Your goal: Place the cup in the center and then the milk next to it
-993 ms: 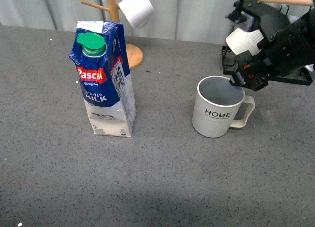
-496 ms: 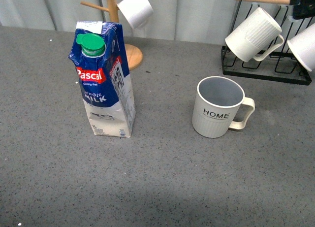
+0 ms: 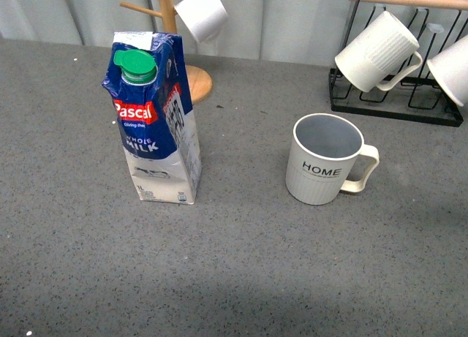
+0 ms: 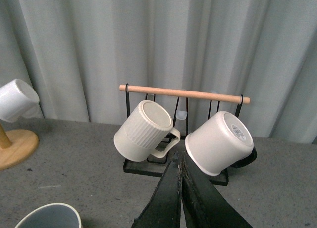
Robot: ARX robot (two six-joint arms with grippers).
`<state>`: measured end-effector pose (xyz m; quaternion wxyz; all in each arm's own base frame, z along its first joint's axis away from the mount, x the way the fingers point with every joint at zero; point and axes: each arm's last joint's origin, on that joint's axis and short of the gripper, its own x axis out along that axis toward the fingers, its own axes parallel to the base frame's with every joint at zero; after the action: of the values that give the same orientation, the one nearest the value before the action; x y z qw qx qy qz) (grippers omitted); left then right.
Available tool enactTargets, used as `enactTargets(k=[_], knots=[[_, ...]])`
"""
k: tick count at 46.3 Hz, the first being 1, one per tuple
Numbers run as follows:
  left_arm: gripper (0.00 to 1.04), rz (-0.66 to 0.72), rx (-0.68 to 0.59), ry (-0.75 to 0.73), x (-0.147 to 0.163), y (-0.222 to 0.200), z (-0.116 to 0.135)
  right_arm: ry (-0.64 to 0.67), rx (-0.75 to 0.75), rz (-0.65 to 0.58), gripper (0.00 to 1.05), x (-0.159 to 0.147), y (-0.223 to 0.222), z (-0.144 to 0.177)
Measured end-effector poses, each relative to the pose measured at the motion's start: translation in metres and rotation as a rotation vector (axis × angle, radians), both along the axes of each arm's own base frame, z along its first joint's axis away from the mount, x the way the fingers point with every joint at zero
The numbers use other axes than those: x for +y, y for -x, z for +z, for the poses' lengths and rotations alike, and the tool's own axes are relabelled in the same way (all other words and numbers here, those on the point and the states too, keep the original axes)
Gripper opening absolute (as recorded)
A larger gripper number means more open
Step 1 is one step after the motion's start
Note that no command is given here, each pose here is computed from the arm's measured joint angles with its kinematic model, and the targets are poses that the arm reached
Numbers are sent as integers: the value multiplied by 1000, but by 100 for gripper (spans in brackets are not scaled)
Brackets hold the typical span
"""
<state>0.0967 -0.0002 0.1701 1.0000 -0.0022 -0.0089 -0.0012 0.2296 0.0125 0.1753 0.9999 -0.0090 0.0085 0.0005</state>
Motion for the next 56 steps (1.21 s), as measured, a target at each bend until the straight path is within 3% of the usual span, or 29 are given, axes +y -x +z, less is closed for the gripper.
enactTargets(k=[27, 56], knots=[[98, 0, 0, 0, 0, 0, 0, -5, 1, -2, 1, -12, 71, -14], [98, 0, 0, 0, 0, 0, 0, -7, -19, -1, 1, -12, 103, -8]])
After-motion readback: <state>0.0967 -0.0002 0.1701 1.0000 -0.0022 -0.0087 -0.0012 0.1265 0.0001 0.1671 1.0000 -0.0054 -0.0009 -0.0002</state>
